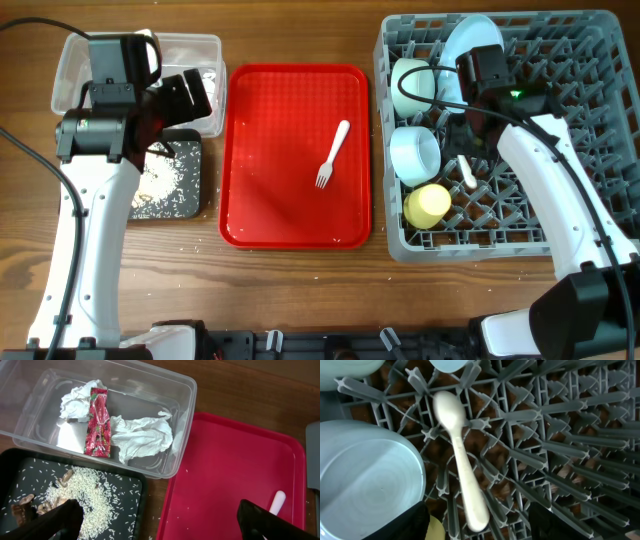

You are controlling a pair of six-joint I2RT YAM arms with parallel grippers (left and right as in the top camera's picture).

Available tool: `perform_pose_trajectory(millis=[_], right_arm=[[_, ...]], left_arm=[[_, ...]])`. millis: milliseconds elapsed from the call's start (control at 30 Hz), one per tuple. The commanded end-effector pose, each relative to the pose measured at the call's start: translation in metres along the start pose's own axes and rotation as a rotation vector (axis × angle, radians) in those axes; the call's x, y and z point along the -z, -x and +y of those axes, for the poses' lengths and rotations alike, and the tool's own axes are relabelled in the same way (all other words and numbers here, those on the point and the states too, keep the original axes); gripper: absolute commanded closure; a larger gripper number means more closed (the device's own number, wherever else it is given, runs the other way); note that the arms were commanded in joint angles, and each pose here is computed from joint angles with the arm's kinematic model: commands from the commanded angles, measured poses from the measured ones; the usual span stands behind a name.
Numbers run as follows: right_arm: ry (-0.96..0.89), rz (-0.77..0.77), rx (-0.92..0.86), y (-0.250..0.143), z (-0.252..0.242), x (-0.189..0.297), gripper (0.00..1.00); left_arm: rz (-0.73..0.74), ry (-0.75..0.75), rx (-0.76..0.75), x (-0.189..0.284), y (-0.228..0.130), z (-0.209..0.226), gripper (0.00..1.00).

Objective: Sort waste into correct bins and load items into the dishwasher rack
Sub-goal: 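Insert the white spoon into the dish rack, then grasp the white fork on the red tray with the right gripper, then insert the white fork into the dish rack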

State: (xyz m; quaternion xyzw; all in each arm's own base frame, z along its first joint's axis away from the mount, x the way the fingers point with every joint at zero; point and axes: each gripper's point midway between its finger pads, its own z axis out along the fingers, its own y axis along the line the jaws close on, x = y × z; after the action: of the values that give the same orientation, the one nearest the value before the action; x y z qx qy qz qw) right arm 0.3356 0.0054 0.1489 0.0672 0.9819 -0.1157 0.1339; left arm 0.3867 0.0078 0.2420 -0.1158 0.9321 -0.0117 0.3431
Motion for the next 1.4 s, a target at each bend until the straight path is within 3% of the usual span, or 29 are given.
perform_pose_trajectory(millis=[0,200,300,467,600,867,967,1100,1367], right_arm=[[0.029,-0.033,0.012,0.012,0.006,0.006,0.33],[0.625,-0.209,0.025,0.057,0.136,0.092,0.35],[0.650,-0.131,-0.073,0.044,0.187,0.084,0.45],[0.564,0.117,-0.113,-0.009,0.256,0.018,0.48],[0.439,0.276,-0.184,-0.039,0.269,-0.044,0.52],[0.384,0.331,-0.174,-0.059,0.279,-0.098,0.54],[0.371,0.345,-0.168,-0.064,0.277,-0.102,0.63],[0.376,0.348,-0.128,-0.069,0.280,-0.100,0.96],[0.546,0.327,0.123,-0.066,0.298,-0.075,0.96]], left_arm=[[-0.012,0.011,-0.010,0.001,0.004,0.003,0.00],[-0.012,0.011,-0.010,0.001,0.004,0.003,0.00],[-0.012,0.011,-0.010,0.001,0.004,0.003,0.00],[-0.012,0.011,-0.010,0.001,0.004,0.003,0.00],[-0.012,0.011,-0.010,0.001,0.004,0.003,0.00],[-0.012,0.011,-0.010,0.001,0.004,0.003,0.00],[-0.012,0.011,-0.010,0.001,0.004,0.003,0.00],[-0.012,0.012,-0.010,0.001,0.004,0.003,0.00],[-0.012,0.011,-0.010,0.001,0.004,0.003,0.00]])
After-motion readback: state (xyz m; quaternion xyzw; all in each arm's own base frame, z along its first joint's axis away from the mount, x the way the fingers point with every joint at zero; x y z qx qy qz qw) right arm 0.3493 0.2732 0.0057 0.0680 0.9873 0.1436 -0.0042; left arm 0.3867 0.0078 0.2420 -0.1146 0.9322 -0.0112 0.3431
